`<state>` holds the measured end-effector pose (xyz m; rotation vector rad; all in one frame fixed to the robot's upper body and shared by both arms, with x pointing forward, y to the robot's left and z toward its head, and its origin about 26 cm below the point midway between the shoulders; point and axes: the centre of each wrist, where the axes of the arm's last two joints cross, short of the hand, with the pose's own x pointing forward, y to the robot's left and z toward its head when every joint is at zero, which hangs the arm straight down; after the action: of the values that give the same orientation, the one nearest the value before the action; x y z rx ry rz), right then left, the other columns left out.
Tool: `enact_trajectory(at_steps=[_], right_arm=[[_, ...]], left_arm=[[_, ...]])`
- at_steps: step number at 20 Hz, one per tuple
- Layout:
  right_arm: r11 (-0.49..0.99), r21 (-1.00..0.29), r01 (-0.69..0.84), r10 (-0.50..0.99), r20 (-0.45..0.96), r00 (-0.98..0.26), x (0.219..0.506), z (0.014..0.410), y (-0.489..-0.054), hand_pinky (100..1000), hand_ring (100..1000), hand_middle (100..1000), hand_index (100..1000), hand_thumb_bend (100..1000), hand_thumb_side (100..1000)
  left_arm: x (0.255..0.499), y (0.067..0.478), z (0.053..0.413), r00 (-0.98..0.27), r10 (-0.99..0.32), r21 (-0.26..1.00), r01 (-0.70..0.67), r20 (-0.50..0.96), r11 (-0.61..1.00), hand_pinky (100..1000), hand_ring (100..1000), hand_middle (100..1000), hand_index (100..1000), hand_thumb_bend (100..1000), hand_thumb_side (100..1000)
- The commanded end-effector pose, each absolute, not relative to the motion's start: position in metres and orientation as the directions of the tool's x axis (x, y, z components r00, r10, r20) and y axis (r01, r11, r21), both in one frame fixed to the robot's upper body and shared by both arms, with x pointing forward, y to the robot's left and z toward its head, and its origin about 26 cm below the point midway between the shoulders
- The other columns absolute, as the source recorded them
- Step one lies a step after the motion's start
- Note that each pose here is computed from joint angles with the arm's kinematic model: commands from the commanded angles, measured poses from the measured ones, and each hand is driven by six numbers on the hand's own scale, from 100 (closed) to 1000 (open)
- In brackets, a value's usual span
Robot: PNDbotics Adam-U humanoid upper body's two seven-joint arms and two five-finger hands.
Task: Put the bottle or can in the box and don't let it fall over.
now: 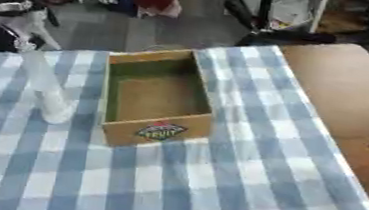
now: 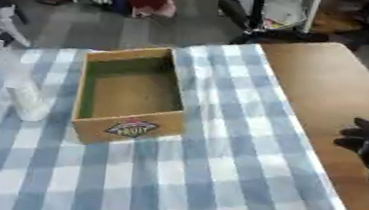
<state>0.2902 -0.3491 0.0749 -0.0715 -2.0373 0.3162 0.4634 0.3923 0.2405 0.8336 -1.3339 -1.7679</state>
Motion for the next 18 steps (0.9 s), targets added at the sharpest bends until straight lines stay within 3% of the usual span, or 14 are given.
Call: enact_trajectory(at_steps=[1,4,9,13,18], right_arm=[[0.962,-0.263,-0.081,0.189,0.846,-0.499,0.291,0.085,-0.351,798,665,657,833,100,813],[0.962,-0.262,-0.08,0.189,0.846,-0.499,0.291,0.085,-0.351,799,665,657,834,100,812],[0.962,-0.261,-0.08,0.189,0.847,-0.498,0.291,0.085,-0.351,799,665,657,834,100,813],[0.962,-0.261,-0.079,0.189,0.847,-0.496,0.291,0.085,-0.351,799,665,657,834,100,813],[0.962,-0.261,-0.077,0.191,0.848,-0.494,0.29,0.085,-0.352,799,665,657,834,100,813]], left_arm=[[0.46,0.402,0.248,-0.565,-0.817,0.925,0.238,-0.116,-0.296,345,305,244,576,100,108],[0.46,0.402,0.249,-0.565,-0.816,0.925,0.234,-0.12,-0.299,271,235,169,503,100,123],[0.46,0.402,0.252,-0.562,-0.818,0.927,0.229,-0.124,-0.297,230,187,100,390,100,130],[0.46,0.402,0.257,-0.561,-0.818,0.93,0.219,-0.126,-0.294,219,167,100,315,100,123],[0.459,0.4,0.266,-0.565,-0.813,0.935,0.195,-0.14,-0.296,210,153,100,302,100,118]])
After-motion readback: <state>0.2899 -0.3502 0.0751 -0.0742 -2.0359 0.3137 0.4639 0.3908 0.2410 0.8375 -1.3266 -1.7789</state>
